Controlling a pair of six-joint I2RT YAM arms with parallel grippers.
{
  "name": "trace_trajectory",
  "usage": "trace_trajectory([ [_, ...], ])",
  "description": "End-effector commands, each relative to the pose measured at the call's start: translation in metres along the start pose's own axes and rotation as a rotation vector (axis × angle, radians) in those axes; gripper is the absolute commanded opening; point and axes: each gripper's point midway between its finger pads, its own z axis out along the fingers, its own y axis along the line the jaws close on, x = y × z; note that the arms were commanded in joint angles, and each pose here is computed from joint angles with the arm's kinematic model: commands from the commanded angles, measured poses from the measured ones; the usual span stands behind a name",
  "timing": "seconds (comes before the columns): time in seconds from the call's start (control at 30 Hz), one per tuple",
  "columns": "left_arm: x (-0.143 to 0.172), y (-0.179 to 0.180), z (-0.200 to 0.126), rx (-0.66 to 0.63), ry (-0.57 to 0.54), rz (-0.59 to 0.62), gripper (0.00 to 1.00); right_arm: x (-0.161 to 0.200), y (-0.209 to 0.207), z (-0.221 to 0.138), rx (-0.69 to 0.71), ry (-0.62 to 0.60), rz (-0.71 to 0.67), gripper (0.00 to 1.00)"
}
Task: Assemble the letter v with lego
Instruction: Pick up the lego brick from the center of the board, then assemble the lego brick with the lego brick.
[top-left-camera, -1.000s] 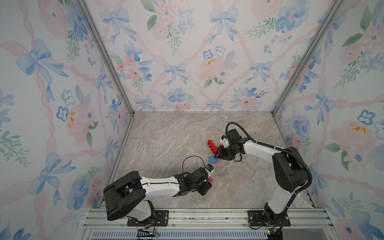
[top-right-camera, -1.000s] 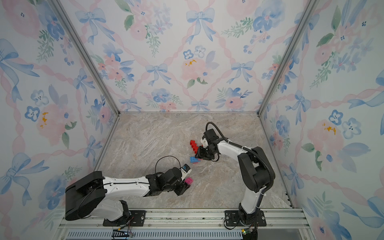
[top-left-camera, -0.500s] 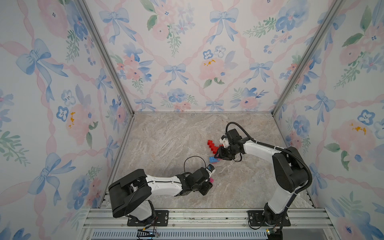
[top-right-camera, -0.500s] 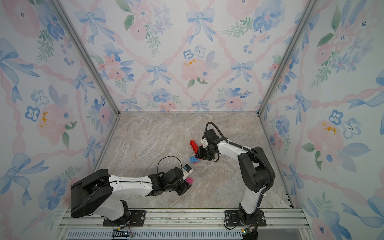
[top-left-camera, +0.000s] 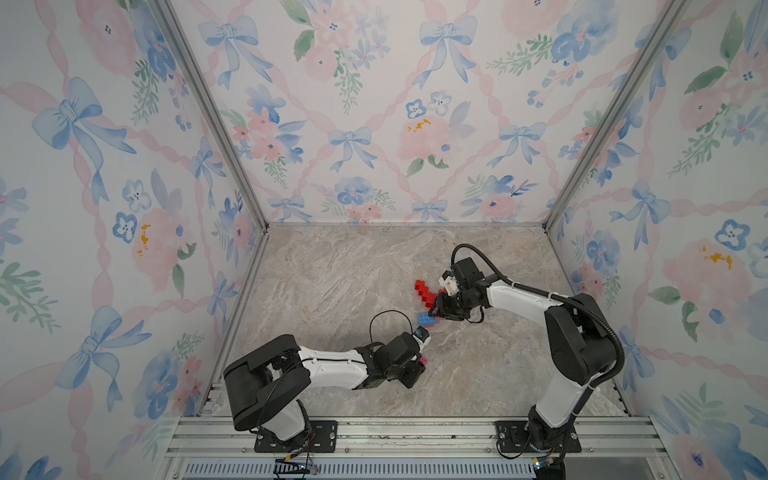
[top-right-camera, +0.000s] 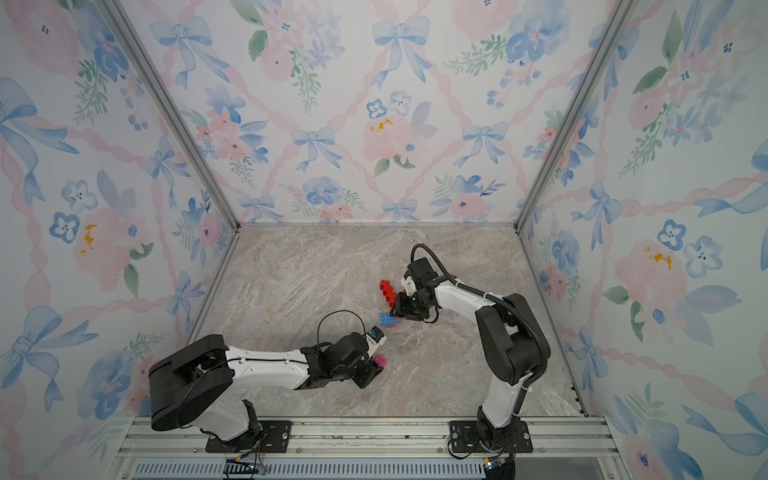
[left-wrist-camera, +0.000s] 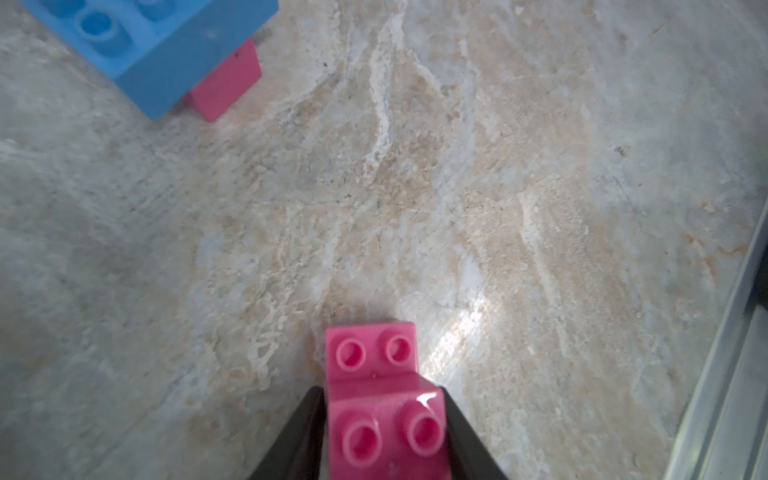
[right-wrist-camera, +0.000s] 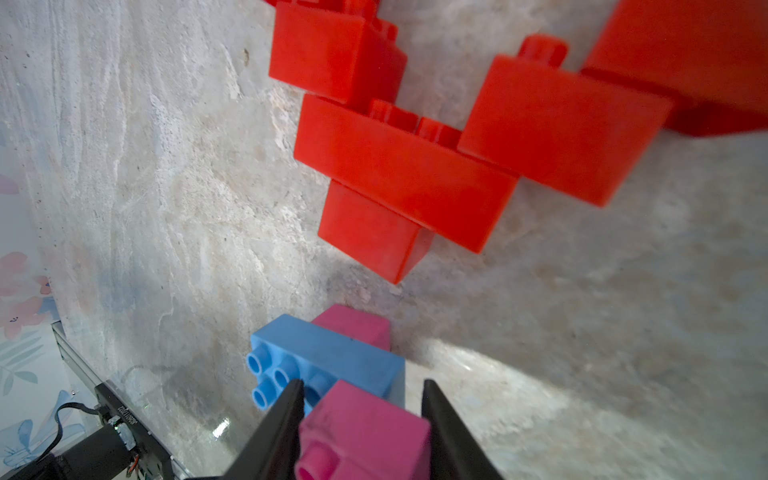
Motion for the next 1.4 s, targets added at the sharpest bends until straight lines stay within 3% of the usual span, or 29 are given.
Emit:
trace_trajectory([
  [0.0,-0.003,0.000,0.003,0.010,0.002,-0.016,0.41,0.003,0.002,-0.006,0.013,0.006,-0.020,0.46],
  [0.4,-0.014,0.004,-0.004,0.017,-0.030,-0.028,0.32,0.004,0.002,-0.004,0.012,0.008,-0.022,0.46],
  [0.5,-0.031,0.010,-0.016,0.017,-0.084,-0.031,0.22,0.003,0.001,-0.005,0.011,0.003,-0.020,0.45],
  [0.57,-0.050,0.015,-0.029,0.028,-0.137,-0.035,0.01,0.002,0.000,-0.005,0.012,0.004,-0.018,0.43],
  [0.73,-0.094,0.034,-0.054,0.009,-0.207,0.027,0.00,0.001,0.001,-0.005,0.011,0.005,-0.020,0.41],
  [0.87,-0.111,0.046,-0.058,-0.009,-0.193,0.126,0.00,0.002,0.002,-0.005,0.009,0.004,-0.025,0.41],
  [1.03,-0.134,0.062,-0.061,0.052,-0.203,0.099,0.00,0.003,0.002,-0.004,-0.002,0.000,-0.024,0.42],
  [1.37,-0.129,0.069,-0.048,0.054,-0.151,0.222,0.00,0.000,0.002,-0.006,-0.045,-0.026,-0.005,0.47],
])
